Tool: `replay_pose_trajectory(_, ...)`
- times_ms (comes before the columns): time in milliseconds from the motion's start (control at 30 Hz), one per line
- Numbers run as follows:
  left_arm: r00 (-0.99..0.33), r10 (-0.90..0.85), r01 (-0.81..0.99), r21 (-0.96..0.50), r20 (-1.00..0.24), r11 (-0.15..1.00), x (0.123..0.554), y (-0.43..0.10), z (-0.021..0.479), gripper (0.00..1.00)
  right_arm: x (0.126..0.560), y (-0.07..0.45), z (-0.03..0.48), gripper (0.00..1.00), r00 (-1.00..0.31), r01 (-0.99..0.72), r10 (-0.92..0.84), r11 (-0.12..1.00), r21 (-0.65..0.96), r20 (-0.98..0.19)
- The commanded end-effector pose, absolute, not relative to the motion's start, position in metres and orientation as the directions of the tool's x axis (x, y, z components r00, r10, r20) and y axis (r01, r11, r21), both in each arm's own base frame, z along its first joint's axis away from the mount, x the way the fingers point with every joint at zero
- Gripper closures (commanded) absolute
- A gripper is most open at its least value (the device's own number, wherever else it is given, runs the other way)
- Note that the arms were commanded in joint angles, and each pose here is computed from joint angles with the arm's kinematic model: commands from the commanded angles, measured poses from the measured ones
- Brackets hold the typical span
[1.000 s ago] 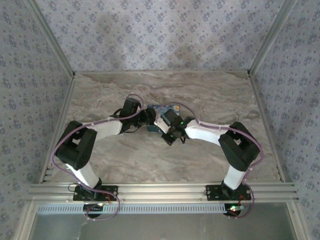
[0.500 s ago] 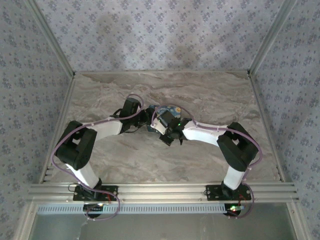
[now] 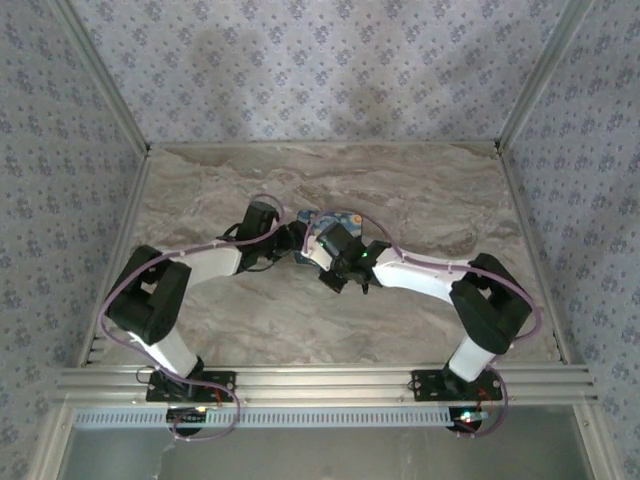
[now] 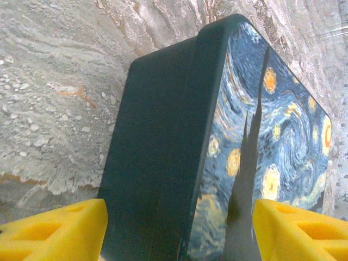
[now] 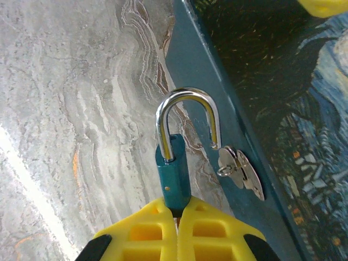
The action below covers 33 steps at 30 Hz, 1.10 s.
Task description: Unlock a padlock with a key
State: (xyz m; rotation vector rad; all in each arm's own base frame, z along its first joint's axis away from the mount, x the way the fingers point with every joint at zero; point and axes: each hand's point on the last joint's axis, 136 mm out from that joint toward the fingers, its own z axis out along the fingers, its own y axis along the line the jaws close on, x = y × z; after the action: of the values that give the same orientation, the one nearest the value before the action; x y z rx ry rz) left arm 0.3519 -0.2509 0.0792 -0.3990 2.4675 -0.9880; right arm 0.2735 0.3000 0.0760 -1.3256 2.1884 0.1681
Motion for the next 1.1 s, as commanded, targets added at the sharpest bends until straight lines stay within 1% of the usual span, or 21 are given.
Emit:
replay_pose_trajectory(0,-0.834,-0.442,-0.085,-0.714,-0.331,0.695,0.349,-0.241,0.096,0.29,0.270,0.296,0.091,1.00,-0.354,-0.827,-0.752,0.529,-0.189,-0.556)
replay_pose_trajectory(267,-0.815,-0.449,-0.088,-0.689,-0.365,0.719,0.326,-0.217,0.103,0.28,0.264,0.277,0.117,1.00,-0.428,-0.774,-0.662,0.620,-0.129,-0.616)
replay_pose_trajectory(367,-0.807,-0.450,-0.085,-0.680,-0.382,0.728,0.317,-0.208,0.107,0.28,0.265,0.263,0.128,1.00,-0.473,-0.734,-0.606,0.672,-0.094,-0.639)
replay_pose_trajectory(533,-0.802,-0.443,-0.084,-0.660,-0.400,0.747,0.303,-0.196,0.110,0.28,0.268,0.232,0.139,1.00,-0.589,-0.635,-0.505,0.772,-0.024,-0.632)
replay_pose_trajectory(667,-0.788,-0.443,-0.082,-0.641,-0.427,0.763,0.296,-0.186,0.114,0.27,0.274,0.197,0.139,1.00,-0.690,-0.511,-0.397,0.859,0.019,-0.605)
replay_pose_trajectory(800,-0.784,-0.426,-0.076,-0.611,-0.451,0.788,0.290,-0.177,0.118,0.26,0.282,0.160,0.141,1.00,-0.764,-0.364,-0.251,0.929,0.075,-0.595)
replay_pose_trajectory(867,-0.781,-0.423,-0.081,-0.597,-0.459,0.798,0.288,-0.172,0.118,0.26,0.287,0.141,0.139,1.00,-0.795,-0.287,-0.177,0.952,0.103,-0.580)
replay_pose_trajectory(1067,-0.765,-0.439,-0.103,-0.583,-0.471,0.806,0.285,-0.158,0.122,0.26,0.304,0.086,0.124,1.00,-0.857,-0.039,0.011,0.996,0.086,-0.515)
